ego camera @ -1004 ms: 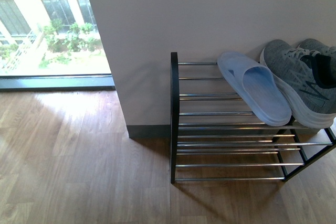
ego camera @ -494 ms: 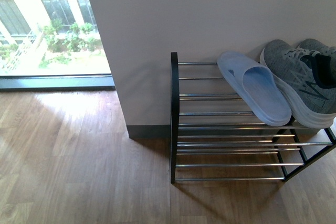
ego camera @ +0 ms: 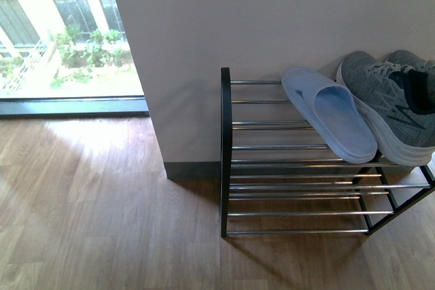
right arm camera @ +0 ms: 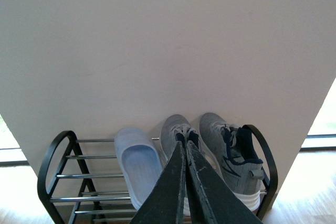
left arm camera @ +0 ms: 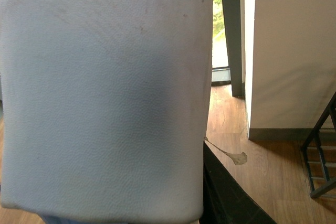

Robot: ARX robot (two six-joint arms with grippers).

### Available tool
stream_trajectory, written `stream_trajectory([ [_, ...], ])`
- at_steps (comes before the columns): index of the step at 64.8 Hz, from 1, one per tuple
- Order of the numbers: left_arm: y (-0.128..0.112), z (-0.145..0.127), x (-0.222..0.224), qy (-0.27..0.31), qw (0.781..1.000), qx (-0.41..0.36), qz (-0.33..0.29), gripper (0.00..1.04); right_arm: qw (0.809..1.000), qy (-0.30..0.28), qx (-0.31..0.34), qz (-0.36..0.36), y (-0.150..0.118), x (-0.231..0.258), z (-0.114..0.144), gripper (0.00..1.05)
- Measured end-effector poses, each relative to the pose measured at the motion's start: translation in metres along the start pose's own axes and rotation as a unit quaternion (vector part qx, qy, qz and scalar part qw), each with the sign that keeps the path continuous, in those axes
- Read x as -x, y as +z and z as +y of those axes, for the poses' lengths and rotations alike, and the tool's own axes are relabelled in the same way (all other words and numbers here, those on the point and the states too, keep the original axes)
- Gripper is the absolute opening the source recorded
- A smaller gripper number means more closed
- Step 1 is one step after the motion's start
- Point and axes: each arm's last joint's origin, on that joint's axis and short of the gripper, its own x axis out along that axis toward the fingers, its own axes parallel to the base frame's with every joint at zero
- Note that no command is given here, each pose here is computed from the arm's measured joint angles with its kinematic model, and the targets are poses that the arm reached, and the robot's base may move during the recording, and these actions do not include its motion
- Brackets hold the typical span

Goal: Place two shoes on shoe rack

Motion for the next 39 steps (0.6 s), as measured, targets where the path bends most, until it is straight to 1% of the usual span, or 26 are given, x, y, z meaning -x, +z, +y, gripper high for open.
stream_trajectory([
  [4, 0.0, 0.0, 0.0, 0.0, 1.0, 0.0, 0.0, 0.02, 1.0, 0.0, 0.0, 0.008, -0.002, 0.005, 0.0, 0.02],
  [10, 0.0, 0.0, 0.0, 0.0, 1.0, 0.0, 0.0, 0.02, 1.0, 0.0, 0.0, -0.006, -0.001, 0.008, 0.0, 0.02],
  [21, 0.0, 0.0, 0.0, 0.002, 1.0, 0.0, 0.001, 0.02, 1.0, 0.0, 0.0, -0.006, -0.001, 0.008, 0.0, 0.02],
  [23, -0.001, -0.001, -0.001, 0.025, 0.999, 0.009, 0.027, 0.02, 1.0, 0.0, 0.0, -0.006, -0.001, 0.008, 0.0, 0.02],
  [25, -0.001, -0.004, -0.006, 0.037, 0.997, 0.039, 0.053, 0.02, 1.0, 0.0, 0.0, -0.006, -0.001, 0.008, 0.0, 0.02],
  [28, 0.006, -0.012, -0.021, 0.032, 0.991, 0.114, 0.066, 0.02, 1.0, 0.0, 0.0, -0.006, -0.001, 0.008, 0.0, 0.12],
  [31, 0.013, -0.023, -0.04, 0.006, 0.983, 0.166, 0.075, 0.02, 1.0, 0.0, 0.0, -0.006, -0.001, 0.008, 0.0, 0.22],
  [34, 0.016, -0.032, -0.053, -0.012, 0.977, 0.195, 0.084, 0.02, 1.0, 0.0, 0.0, -0.006, -0.001, 0.008, 0.0, 0.29],
  [35, 0.017, -0.037, -0.06, -0.023, 0.975, 0.203, 0.09, 0.02, 1.0, 0.0, 0.0, -0.006, -0.001, 0.008, 0.0, 0.34],
  [37, 0.02, -0.044, -0.069, -0.037, 0.971, 0.217, 0.096, 0.02, 1.0, 0.0, 0.0, -0.006, -0.001, 0.008, 0.0, 0.39],
  [39, 0.023, -0.054, -0.083, -0.065, 0.964, 0.235, 0.106, 0.02, 1.0, 0.0, 0.0, -0.006, -0.001, 0.008, 0.0, 0.45],
])
